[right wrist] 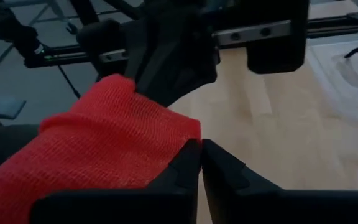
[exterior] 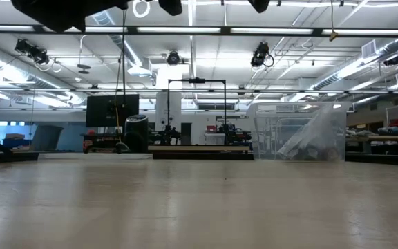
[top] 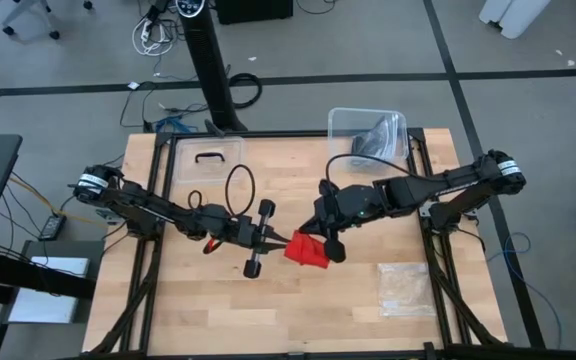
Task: Roll bandage
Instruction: Roll the red bandage
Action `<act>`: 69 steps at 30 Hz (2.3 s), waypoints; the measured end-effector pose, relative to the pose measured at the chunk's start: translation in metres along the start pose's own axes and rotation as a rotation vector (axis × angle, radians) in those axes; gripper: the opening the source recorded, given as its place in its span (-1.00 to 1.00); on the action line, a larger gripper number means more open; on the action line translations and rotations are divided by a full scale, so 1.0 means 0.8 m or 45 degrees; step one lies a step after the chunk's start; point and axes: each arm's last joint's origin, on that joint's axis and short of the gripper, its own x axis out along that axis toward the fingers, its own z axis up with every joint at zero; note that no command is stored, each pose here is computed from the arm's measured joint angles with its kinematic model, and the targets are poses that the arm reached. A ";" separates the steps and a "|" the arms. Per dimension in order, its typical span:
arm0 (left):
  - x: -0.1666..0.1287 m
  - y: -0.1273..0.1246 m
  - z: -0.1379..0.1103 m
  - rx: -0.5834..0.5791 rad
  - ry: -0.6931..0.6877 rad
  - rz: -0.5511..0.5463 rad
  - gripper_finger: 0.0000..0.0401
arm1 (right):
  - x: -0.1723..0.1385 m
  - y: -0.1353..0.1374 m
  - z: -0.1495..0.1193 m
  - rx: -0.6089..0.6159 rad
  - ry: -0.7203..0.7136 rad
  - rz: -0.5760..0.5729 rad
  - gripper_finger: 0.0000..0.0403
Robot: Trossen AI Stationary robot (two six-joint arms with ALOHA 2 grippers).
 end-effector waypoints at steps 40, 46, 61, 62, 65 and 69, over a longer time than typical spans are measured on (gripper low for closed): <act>-0.005 -0.013 -0.006 0.039 0.201 -0.036 -1.00 | -0.077 0.054 0.008 -0.026 -0.257 -0.157 -0.87; -0.009 -0.020 -0.020 0.336 0.356 -0.097 -1.00 | -0.052 0.051 -0.013 0.171 -0.027 -0.105 -0.59; -0.010 -0.034 -0.020 0.735 0.404 -0.111 -1.00 | 0.041 0.046 -0.033 0.292 0.181 0.130 -0.16; -0.010 -0.034 -0.020 0.734 0.407 -0.106 -1.00 | 0.044 0.045 -0.034 0.296 0.184 0.138 -0.18; -0.010 -0.034 -0.020 0.735 0.417 -0.091 -1.00 | 0.045 0.043 -0.033 0.298 0.185 0.144 -0.27; -0.010 -0.034 -0.020 0.712 0.425 -0.081 -1.00 | 0.044 0.042 -0.032 0.273 0.171 0.125 -0.54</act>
